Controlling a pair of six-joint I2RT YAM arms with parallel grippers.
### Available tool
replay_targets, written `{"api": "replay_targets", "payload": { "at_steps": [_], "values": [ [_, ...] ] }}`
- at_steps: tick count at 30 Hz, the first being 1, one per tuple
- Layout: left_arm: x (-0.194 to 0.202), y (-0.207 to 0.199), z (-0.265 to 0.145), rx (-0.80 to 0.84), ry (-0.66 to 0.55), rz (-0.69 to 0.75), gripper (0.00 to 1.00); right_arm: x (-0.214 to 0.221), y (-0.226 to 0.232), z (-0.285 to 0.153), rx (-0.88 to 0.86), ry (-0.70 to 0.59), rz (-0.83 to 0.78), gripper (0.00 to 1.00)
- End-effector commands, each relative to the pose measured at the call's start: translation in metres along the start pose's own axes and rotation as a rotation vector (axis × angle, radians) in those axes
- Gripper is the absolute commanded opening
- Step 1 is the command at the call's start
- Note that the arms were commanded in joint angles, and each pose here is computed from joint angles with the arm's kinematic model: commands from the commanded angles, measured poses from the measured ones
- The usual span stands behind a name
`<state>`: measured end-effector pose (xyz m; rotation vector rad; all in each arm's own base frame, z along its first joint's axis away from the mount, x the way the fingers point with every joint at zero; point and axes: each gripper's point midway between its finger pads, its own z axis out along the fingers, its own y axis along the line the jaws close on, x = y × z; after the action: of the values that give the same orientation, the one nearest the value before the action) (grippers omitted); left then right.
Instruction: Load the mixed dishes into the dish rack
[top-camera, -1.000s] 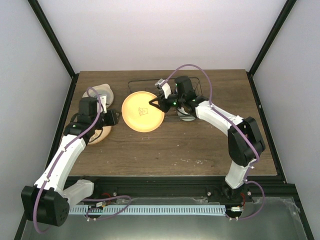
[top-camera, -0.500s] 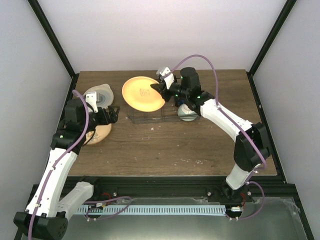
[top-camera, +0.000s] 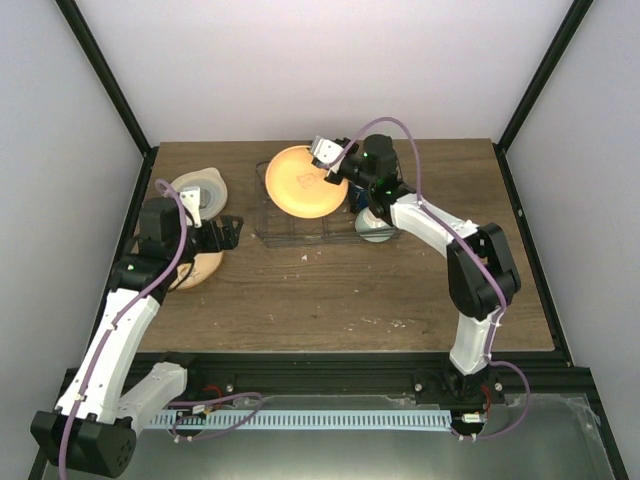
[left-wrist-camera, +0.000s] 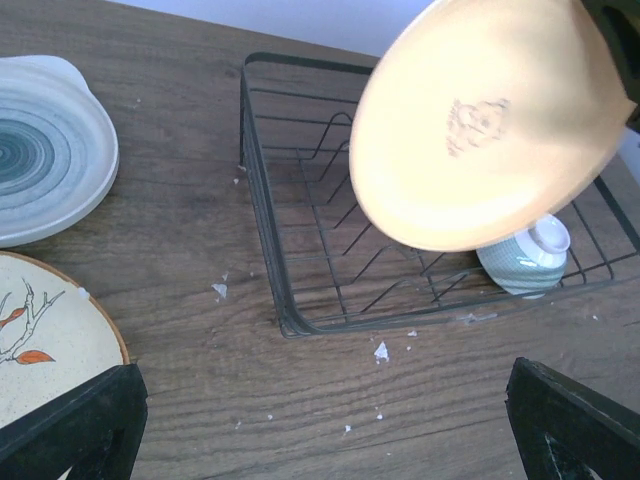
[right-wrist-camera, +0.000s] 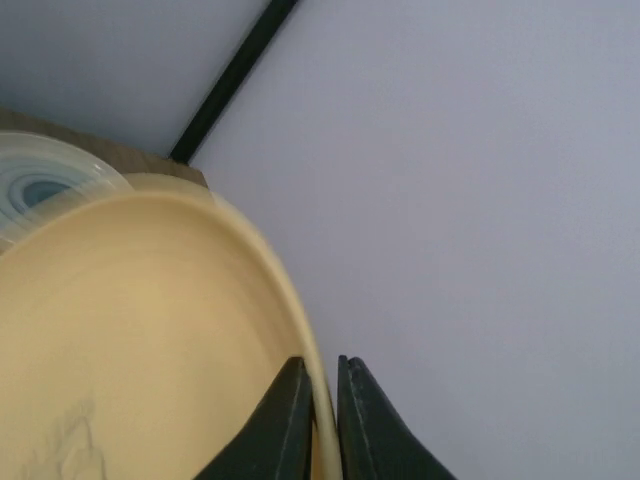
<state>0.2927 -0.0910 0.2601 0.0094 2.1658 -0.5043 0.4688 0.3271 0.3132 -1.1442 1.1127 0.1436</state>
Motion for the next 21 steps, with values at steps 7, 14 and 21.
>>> {"api": "replay_targets", "payload": {
  "at_steps": [7,14,21],
  "values": [
    [0.002,0.004,0.018,0.000,0.020,0.017,1.00,-0.004,-0.030,0.015,0.052,-0.081,-0.161,0.01],
    [-0.001,0.002,0.021,0.009,0.015,0.012,1.00,-0.013,-0.048,0.012,0.127,-0.117,-0.218,0.01],
    [0.000,0.003,0.027,0.016,0.021,0.010,1.00,-0.025,-0.053,0.008,0.224,-0.226,-0.375,0.01]
  ]
}}
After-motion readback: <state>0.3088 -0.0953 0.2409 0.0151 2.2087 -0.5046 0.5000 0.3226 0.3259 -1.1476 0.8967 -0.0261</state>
